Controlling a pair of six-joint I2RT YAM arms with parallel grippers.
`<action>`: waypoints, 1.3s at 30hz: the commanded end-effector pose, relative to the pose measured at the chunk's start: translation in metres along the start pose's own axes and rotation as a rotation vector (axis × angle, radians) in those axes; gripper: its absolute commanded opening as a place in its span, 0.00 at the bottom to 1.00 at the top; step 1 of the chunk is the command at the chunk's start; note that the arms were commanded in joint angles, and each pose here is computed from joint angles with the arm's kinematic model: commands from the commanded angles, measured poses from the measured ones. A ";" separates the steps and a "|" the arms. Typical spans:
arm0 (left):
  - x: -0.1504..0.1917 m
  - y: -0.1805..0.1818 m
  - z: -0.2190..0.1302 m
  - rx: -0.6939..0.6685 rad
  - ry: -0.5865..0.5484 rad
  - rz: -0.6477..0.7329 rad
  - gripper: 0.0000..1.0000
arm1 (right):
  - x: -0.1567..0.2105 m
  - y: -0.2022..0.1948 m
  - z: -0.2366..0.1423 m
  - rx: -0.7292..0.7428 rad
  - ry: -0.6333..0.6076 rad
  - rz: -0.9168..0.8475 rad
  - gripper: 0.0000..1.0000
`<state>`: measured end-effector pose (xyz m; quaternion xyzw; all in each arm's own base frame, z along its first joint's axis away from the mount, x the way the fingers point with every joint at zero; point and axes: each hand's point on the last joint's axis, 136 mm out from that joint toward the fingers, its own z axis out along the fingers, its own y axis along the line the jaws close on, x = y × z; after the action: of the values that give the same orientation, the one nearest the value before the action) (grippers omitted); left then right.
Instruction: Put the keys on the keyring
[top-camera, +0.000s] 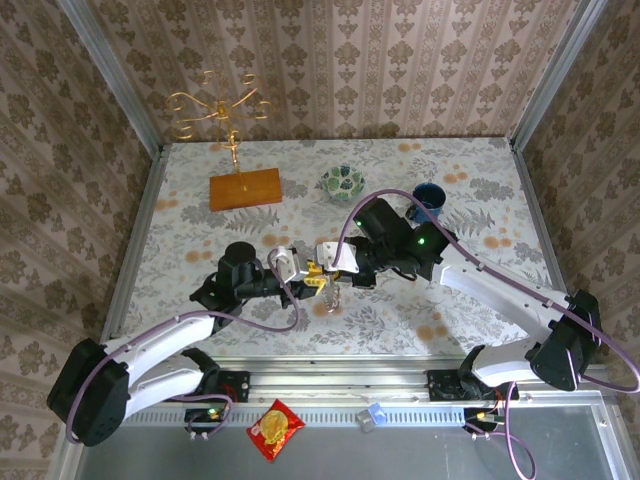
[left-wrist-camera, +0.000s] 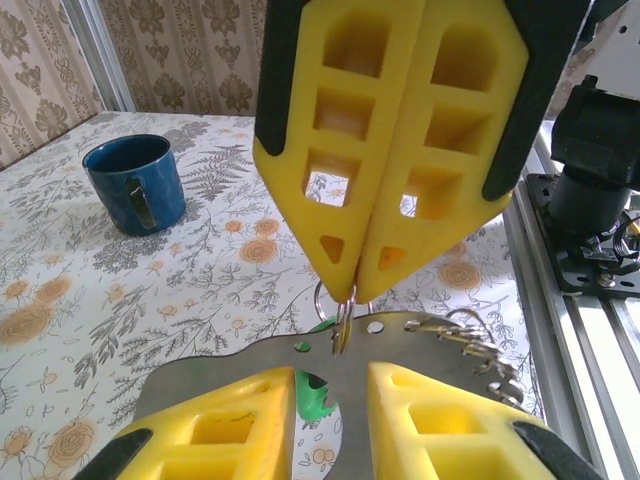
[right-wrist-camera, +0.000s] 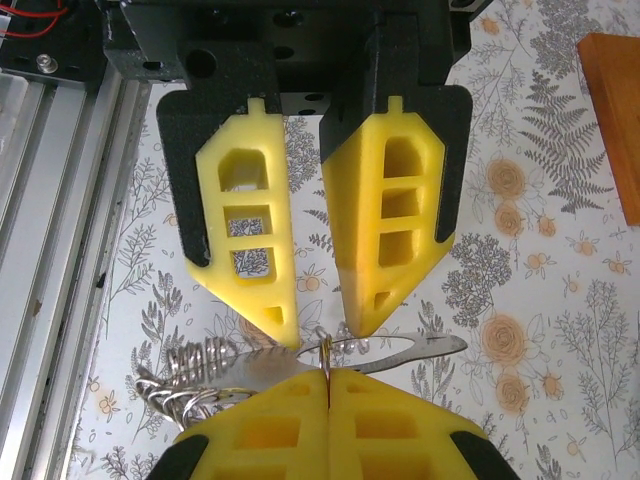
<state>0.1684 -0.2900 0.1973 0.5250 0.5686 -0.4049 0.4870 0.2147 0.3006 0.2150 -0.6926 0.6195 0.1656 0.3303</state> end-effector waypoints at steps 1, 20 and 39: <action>-0.014 -0.003 0.002 0.028 -0.029 0.042 0.25 | -0.011 -0.003 -0.004 0.012 -0.025 -0.025 0.00; -0.023 -0.003 0.006 0.050 -0.057 0.046 0.00 | -0.013 0.007 0.009 -0.020 -0.028 -0.026 0.00; -0.028 -0.012 0.002 0.080 -0.155 0.071 0.00 | -0.013 0.000 -0.009 -0.041 -0.340 0.246 0.30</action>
<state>0.1624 -0.2983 0.2098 0.5287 0.5238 -0.4338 0.5078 0.2133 0.2975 0.2258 -0.5830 0.6427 0.3088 0.3894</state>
